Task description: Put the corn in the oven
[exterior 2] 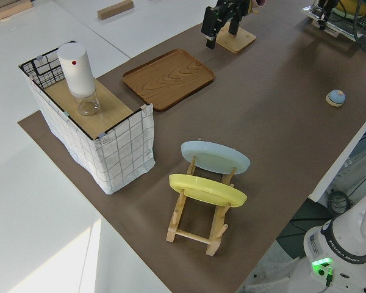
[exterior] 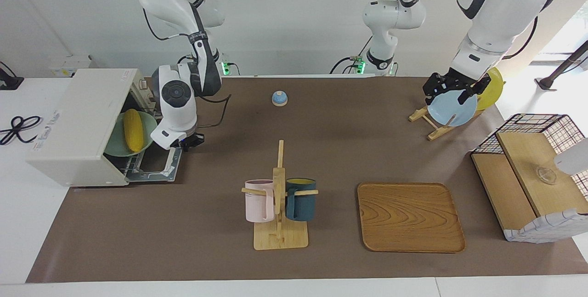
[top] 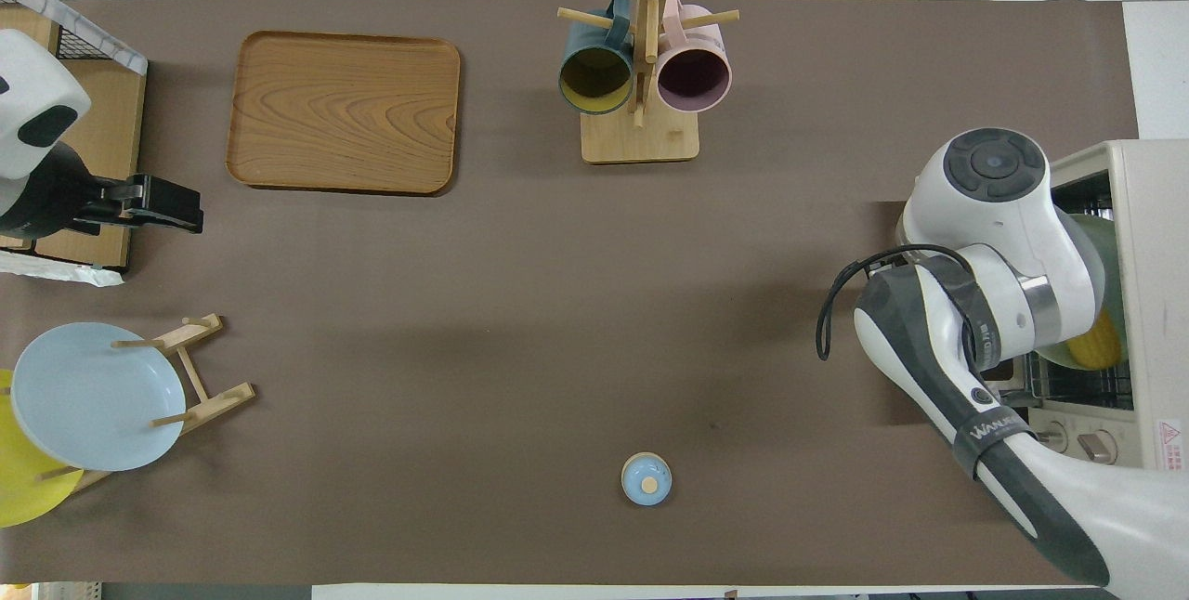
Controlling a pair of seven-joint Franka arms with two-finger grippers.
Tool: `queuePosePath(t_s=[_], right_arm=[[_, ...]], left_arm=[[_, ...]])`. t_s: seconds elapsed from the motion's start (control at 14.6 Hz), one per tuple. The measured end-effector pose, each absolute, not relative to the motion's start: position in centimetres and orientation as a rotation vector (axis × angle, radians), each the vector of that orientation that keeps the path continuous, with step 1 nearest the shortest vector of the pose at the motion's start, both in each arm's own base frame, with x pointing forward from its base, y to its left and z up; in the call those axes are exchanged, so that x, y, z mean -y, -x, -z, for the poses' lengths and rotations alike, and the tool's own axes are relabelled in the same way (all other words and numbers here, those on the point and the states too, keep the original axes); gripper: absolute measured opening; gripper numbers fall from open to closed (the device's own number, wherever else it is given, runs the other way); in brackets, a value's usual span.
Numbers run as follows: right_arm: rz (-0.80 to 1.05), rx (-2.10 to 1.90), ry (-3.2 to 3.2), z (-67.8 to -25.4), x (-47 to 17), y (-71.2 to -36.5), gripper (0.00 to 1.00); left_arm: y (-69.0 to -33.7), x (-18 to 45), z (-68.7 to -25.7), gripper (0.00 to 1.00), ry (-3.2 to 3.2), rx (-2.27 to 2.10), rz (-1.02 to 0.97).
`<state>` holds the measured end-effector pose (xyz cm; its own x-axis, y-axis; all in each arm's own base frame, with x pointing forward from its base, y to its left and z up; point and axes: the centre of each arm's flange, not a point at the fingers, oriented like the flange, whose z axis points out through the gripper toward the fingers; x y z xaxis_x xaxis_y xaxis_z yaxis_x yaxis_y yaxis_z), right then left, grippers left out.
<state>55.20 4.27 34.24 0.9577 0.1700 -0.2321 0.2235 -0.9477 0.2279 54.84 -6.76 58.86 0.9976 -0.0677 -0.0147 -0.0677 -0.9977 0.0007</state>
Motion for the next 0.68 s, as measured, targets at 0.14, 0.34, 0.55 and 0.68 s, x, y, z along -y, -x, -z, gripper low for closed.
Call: queuePosePath(t_s=[0.14, 0.34, 0.55, 0.68], right_arm=[[0.339, -0.334, -2.848, -37.4, -3.1, -55.5, 0.01], [0.322, -0.376, -2.841, -42.5, 0.4, -55.1, 0.01], [0.29, -0.38, -2.845, -45.3, 4.9, -54.5, 0.01], [0.286, -0.38, -2.85, -46.0, 6.9, -54.4, 0.01]], left_arm=[[-54.8, 6.8, -58.9, 1.0, -3.139, 0.106, 0.023], [-54.8, 6.8, -58.9, 1.0, -3.139, 0.106, 0.023], [-54.8, 6.8, -58.9, 1.0, -3.139, 0.106, 0.023], [-54.8, 6.8, -58.9, 1.0, -3.139, 0.106, 0.023]])
